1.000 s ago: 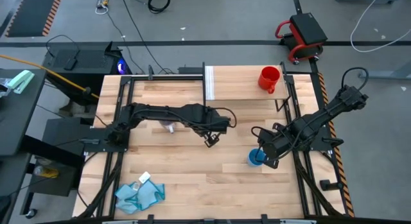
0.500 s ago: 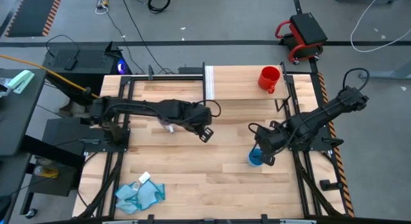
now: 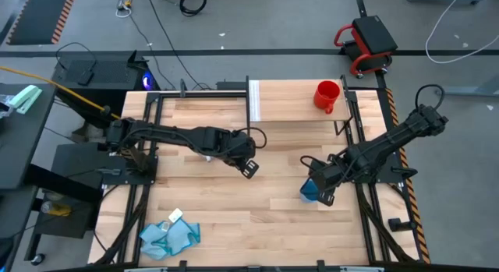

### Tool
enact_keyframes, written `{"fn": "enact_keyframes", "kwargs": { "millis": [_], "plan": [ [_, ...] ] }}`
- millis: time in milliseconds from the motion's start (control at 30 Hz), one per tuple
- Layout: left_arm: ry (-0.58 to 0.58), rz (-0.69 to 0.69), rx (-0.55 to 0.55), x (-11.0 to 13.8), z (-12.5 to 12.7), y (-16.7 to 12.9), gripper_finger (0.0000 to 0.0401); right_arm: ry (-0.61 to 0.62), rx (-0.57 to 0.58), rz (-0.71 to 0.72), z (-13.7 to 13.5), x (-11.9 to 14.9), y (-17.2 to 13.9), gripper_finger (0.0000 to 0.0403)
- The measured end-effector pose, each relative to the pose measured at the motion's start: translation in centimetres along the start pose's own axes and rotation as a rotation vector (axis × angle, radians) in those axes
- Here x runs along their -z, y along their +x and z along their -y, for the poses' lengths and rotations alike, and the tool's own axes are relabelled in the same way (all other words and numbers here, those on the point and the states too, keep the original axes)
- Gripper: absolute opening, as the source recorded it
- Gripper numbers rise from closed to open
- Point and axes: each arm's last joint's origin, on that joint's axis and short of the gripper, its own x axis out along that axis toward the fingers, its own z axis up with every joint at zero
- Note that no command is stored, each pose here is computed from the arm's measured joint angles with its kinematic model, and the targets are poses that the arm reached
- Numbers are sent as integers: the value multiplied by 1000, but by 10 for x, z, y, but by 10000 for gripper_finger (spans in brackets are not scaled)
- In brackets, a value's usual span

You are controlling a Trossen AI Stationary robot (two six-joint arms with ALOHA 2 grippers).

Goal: Stack small to large cups/mugs on shelf
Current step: Put the blue cup on the shelf

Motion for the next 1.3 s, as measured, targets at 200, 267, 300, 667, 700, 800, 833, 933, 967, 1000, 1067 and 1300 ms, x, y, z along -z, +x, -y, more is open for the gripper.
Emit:
{"fn": "enact_keyframes", "kwargs": {
  "millis": [200,267,300,667,700,800,833,933,967,1000,1067,1300],
  "plan": [
    [6,4,3,0,0,0,37,-1,-3,10,-2,-7,7,117],
    [9,4,3,0,0,0,35,0,16,-5,0,-7,11,117],
    [9,4,3,0,0,0,35,3,24,-9,1,-8,13,117],
    [8,7,7,-1,1,0,41,24,25,-14,5,-7,23,117],
    [8,8,7,-1,1,0,40,24,21,-12,5,-7,23,117],
    [7,11,10,-1,1,0,39,24,5,1,3,-9,18,117],
    [7,11,10,-1,1,0,40,24,1,5,2,-9,17,117],
    [7,12,12,-1,1,0,41,22,-10,14,0,-11,13,117],
    [7,12,12,-1,1,0,40,21,-11,14,0,-11,13,117],
    [7,12,12,-1,1,0,39,19,-11,15,0,-11,12,117],
    [7,12,12,-1,1,0,39,16,-19,21,-1,-12,10,117],
    [6,12,12,-1,1,0,40,14,-9,16,2,-9,-8,117]
  ]
}}
